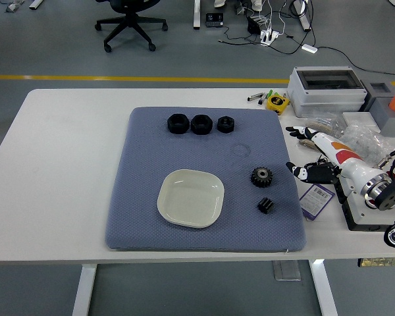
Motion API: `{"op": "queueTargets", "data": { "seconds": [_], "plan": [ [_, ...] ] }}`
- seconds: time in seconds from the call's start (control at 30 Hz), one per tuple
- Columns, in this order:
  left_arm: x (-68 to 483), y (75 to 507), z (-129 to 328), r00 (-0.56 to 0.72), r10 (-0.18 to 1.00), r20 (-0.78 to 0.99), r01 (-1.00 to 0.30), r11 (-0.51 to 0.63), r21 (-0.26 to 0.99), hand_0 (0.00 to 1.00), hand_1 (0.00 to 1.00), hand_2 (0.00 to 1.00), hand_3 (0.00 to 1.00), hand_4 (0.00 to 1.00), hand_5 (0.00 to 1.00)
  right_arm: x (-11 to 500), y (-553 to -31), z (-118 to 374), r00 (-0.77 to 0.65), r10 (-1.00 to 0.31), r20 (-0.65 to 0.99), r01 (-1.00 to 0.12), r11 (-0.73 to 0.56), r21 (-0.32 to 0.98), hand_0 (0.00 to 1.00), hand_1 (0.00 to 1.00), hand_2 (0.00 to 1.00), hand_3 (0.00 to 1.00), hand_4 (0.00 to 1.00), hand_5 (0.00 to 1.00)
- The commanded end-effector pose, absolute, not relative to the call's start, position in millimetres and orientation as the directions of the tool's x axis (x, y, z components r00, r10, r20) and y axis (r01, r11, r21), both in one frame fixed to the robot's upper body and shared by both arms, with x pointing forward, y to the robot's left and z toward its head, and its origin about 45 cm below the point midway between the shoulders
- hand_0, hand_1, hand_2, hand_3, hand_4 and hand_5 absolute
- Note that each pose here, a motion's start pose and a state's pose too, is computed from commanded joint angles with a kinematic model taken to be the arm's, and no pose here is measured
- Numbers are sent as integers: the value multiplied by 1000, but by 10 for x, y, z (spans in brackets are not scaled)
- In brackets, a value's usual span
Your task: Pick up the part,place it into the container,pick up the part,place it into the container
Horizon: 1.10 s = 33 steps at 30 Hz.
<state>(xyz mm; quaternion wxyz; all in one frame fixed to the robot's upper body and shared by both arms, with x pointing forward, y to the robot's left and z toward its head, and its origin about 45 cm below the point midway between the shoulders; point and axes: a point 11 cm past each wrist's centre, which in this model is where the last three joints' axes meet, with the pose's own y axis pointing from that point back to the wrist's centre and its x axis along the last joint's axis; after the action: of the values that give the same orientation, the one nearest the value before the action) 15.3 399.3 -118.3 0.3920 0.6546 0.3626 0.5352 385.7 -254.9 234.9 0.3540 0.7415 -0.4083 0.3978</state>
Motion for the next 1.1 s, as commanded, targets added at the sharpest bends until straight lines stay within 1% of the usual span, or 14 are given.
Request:
{"op": "queueTargets", "data": {
  "seconds": [0.1, 0.27, 0.3, 0.47, 0.5, 0.6, 0.83, 1.1],
  "plan": [
    [146, 3997, -1182, 167, 894, 416, 57, -430, 901, 581, 589, 620, 695, 705, 691, 3885, -2484, 2332, 372, -255, 892, -867, -438, 236, 908, 852, 864, 895, 692, 215],
    [140, 4006, -1179, 172, 892, 417, 60, -432, 900, 581, 589, 620, 695, 705, 691, 3966, -2315, 2323, 398, -81, 914, -820, -478, 315, 908, 852, 864, 895, 692, 215],
    [140, 4007, -1178, 171, 892, 418, 60, -433, 900, 579, 589, 621, 695, 706, 691, 3979, -2287, 2329, 399, -54, 915, -812, -484, 326, 896, 840, 853, 894, 699, 207],
    [135, 4014, -1176, 171, 892, 419, 61, -434, 899, 579, 589, 621, 695, 706, 691, 4100, -2150, 2352, 362, 39, 931, -804, -494, 333, 896, 840, 853, 894, 699, 207],
    [135, 4015, -1176, 172, 891, 419, 62, -435, 898, 579, 589, 621, 695, 706, 690, 4137, -2123, 2357, 355, 55, 933, -803, -493, 334, 876, 817, 836, 883, 701, 214],
    [141, 4019, -1174, 173, 891, 419, 60, -435, 899, 579, 589, 621, 695, 706, 690, 4212, -2049, 2355, 334, 121, 935, -798, -491, 349, 876, 817, 836, 883, 701, 214],
    [161, 4026, -1171, 175, 890, 421, 57, -436, 898, 581, 589, 619, 697, 706, 690, 4311, -1952, 2244, 336, 211, 918, -779, -485, 397, 880, 814, 838, 890, 700, 215],
    [174, 4023, -1171, 170, 890, 422, 53, -436, 898, 580, 587, 613, 694, 705, 686, 4350, -1864, 2095, 352, 251, 902, -758, -490, 432, 878, 818, 853, 901, 694, 212]
  ]
}}
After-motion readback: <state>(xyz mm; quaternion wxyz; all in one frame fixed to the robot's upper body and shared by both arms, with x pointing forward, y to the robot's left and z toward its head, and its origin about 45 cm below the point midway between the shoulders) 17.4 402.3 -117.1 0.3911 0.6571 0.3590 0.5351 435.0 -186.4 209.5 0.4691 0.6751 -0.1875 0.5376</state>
